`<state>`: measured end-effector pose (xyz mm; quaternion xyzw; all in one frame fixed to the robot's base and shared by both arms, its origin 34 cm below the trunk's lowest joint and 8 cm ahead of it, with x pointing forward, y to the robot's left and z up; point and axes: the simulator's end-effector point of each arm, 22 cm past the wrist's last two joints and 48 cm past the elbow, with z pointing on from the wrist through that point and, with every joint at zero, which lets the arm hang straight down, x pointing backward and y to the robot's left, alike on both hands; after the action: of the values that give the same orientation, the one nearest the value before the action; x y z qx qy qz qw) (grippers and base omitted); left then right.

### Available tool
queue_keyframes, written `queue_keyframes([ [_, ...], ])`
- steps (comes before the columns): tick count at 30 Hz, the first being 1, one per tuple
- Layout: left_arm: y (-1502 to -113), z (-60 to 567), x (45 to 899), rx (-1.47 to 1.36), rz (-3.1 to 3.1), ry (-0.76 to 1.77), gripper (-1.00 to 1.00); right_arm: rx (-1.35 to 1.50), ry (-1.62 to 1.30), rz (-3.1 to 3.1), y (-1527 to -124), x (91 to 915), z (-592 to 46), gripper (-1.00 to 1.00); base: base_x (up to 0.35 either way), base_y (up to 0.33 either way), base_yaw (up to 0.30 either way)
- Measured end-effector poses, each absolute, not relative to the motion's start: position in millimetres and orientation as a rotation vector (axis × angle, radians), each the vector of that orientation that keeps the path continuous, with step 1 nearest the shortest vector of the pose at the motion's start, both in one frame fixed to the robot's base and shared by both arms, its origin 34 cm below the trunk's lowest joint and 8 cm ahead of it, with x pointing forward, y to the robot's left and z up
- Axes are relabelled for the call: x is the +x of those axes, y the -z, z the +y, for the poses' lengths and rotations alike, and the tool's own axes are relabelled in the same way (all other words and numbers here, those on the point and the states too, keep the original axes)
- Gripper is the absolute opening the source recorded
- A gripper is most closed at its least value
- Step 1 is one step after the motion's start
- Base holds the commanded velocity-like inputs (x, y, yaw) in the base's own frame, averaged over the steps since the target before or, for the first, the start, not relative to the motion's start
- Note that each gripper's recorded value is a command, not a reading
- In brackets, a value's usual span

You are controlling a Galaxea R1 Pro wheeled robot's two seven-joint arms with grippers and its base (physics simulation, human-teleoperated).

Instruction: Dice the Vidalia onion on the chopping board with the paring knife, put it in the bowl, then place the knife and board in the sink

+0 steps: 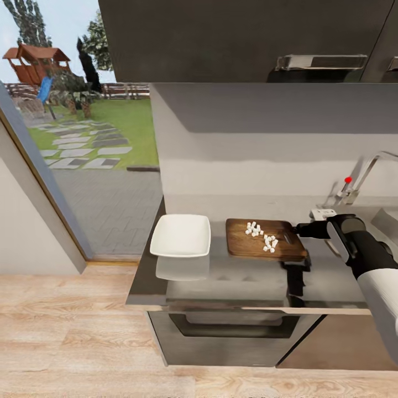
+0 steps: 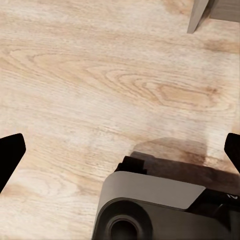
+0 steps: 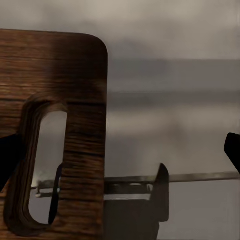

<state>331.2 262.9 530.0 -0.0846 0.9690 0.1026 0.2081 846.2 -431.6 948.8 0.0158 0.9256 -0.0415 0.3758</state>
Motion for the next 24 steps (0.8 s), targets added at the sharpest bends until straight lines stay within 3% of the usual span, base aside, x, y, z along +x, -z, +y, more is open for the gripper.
queue_keyframes([
  [24,-522.9,262.9,316.8,-0.232,2.735,-0.293,1.0,0.037,0.109,2.407,-921.5,847.5,-430.8,1.0,0.0,0.0,0.0],
])
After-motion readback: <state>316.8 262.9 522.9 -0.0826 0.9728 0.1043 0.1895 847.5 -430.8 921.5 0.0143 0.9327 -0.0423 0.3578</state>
